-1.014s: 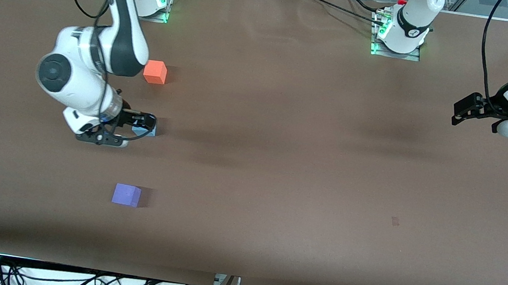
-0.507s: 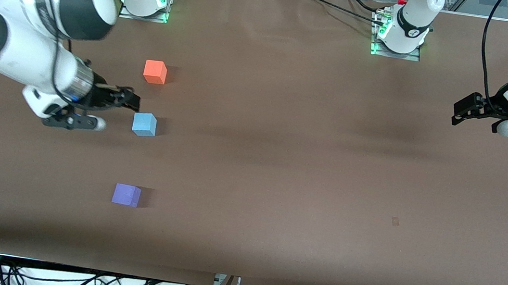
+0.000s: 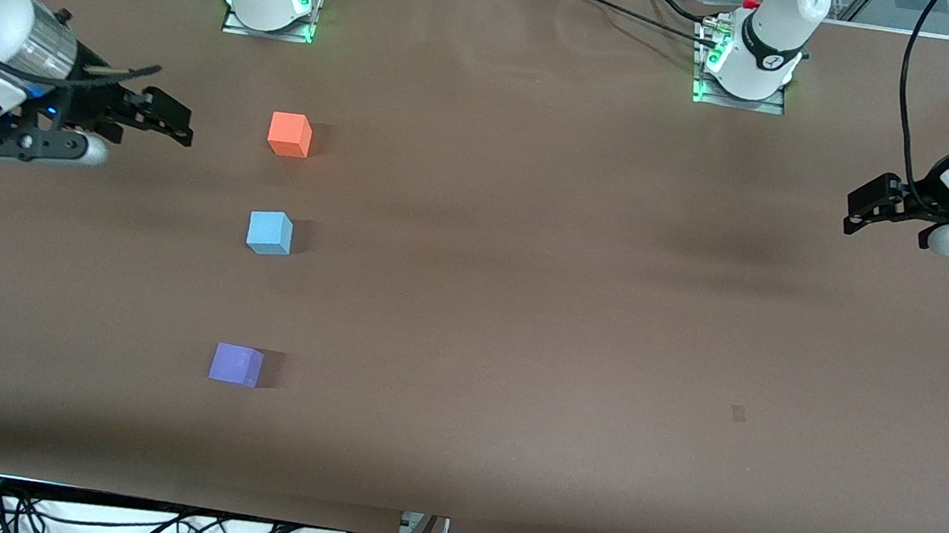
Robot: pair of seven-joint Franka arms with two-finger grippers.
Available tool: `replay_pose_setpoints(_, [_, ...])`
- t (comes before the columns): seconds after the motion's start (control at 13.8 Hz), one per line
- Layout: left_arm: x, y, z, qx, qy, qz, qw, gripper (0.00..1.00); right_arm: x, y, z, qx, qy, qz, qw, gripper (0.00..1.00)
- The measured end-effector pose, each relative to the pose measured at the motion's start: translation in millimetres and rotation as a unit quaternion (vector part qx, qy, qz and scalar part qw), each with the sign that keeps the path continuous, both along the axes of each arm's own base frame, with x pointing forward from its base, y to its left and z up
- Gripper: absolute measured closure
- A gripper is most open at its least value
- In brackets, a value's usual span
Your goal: Place blue block between orange and purple blocks
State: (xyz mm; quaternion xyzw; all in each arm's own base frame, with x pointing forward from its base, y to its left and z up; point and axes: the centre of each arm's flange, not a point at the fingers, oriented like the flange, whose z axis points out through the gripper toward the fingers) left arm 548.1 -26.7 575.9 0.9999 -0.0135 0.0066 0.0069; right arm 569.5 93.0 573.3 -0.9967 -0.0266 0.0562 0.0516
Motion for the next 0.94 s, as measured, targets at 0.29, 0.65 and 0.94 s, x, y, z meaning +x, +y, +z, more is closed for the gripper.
replay_pose_setpoints(0.29, [0,0,0,0.0,0.0,0.0,1.0,0.0,5,-30,-5,0.011,0.008,0.005,1.0,0.0])
replay_pose_setpoints(0.65, [0,0,0,0.0,0.0,0.0,1.0,0.0,-19,-38,19,-0.013,-0.002,0.021,1.0,0.0])
replay_pose_setpoints(0.94, [0,0,0,0.0,0.0,0.0,1.0,0.0,-21,-39,19,-0.025,-0.002,0.025,0.999,0.0])
